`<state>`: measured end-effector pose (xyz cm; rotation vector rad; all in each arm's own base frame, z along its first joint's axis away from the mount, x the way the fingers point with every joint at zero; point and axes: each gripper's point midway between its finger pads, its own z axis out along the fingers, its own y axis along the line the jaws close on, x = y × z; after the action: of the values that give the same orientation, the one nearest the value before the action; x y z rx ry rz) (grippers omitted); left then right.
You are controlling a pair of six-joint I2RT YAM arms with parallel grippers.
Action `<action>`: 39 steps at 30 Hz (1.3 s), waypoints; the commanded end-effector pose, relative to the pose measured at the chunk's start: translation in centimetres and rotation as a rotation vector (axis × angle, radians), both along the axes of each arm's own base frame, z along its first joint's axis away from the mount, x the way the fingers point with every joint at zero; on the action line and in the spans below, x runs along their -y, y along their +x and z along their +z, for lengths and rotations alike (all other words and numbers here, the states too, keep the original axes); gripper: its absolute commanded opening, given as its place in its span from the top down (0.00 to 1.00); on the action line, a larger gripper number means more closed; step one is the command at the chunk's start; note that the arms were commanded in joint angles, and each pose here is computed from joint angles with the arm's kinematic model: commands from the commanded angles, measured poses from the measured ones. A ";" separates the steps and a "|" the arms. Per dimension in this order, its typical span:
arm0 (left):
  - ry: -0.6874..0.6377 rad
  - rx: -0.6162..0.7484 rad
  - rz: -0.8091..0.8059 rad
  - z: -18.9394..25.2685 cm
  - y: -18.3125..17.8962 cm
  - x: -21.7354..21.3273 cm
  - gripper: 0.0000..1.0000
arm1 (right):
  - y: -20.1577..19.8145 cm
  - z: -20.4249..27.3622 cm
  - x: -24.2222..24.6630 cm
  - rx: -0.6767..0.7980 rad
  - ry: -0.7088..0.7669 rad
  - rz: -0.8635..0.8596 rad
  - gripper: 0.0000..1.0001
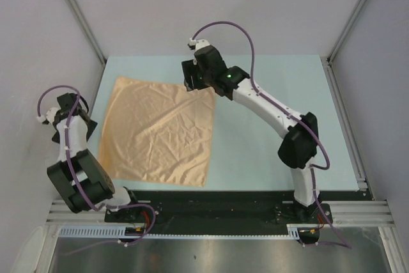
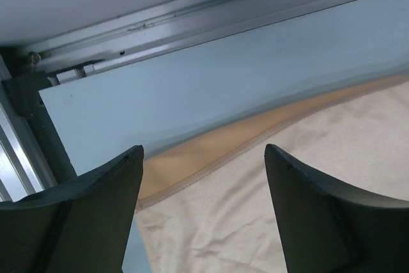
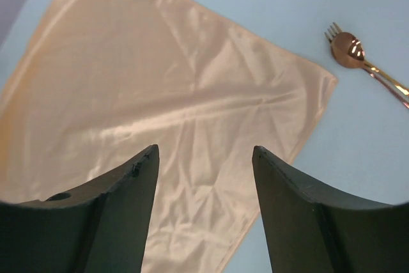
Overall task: Fold the napkin into a case and place the utensils inside
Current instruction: Flatten out the crumpled napkin at the corner of the board.
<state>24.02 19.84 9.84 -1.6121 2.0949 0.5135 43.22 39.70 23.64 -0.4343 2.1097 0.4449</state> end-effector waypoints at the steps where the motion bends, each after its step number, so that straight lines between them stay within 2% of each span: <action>1: 0.117 0.077 -0.124 3.6 1.0 1.5 0.18 | -5.1 -1.1 -0.6 -0.144 0.060 0.096 0.33; 6: 0.055 -0.046 -0.175 0.8 -1.4 3.7 0.15 | -12.6 -6.1 -0.4 -0.365 0.055 0.199 0.26; 9: 0.098 -0.090 -0.145 0.8 -3.4 3.3 0.18 | -16.5 -7.1 -0.7 -0.447 0.100 0.261 0.26; 12: 0.143 -0.102 -0.175 1.0 -3.8 3.0 0.20 | -18.7 -7.0 -0.8 -0.460 0.126 0.313 0.26; 13: 0.125 -0.109 -0.288 0.6 -3.1 3.9 0.25 | -18.9 -6.9 -0.8 -0.458 0.127 0.321 0.26; 14: 0.124 -0.103 -0.335 0.1 -2.5 4.3 0.37 | -18.9 -6.6 -0.6 -0.450 0.131 0.319 0.26; 16: 0.118 -0.126 -0.422 -0.6 -1.7 5.5 0.45 | -18.8 -6.5 -0.4 -0.434 0.129 0.314 0.26; 17: 0.111 -0.118 -0.450 -1.2 -1.2 5.9 0.56 | -18.6 -6.5 -0.3 -0.428 0.126 0.309 0.26; 19: 0.063 -0.121 -0.510 -2.3 -0.6 7.1 0.71 | -18.7 -6.1 -0.1 -0.420 0.128 0.305 0.26; 22: -0.004 -0.121 -0.567 -3.9 0.2 8.4 0.78 | -18.9 -5.4 0.2 -0.403 0.145 0.299 0.26; 26: 0.003 -0.262 -0.433 -5.1 -1.9 6.1 0.79 | -19.5 -5.8 1.2 -0.408 0.156 0.269 0.26; 28: -0.004 -0.271 -0.342 -4.7 -2.8 4.5 0.79 | -19.8 -5.6 1.4 -0.409 0.164 0.267 0.26; 33: -0.010 -0.251 -0.230 -4.2 -3.2 2.1 0.79 | -20.7 -6.1 1.9 -0.427 0.181 0.267 0.26; 35: 0.056 -0.302 -0.130 -2.3 -4.7 0.0 0.78 | -21.0 -6.4 2.0 -0.430 0.171 0.273 0.26; 37: 0.158 -0.275 -0.047 0.4 -5.7 -1.3 0.72 | -21.3 -7.1 2.2 -0.441 0.156 0.272 0.26; 39: 0.187 -0.201 -0.038 1.7 -5.7 -1.1 0.60 | -21.8 -7.7 2.0 -0.461 0.153 0.285 0.26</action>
<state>19.34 19.30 6.81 -1.4018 2.3784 0.7619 21.97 37.05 14.39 -0.5851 2.4907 0.8786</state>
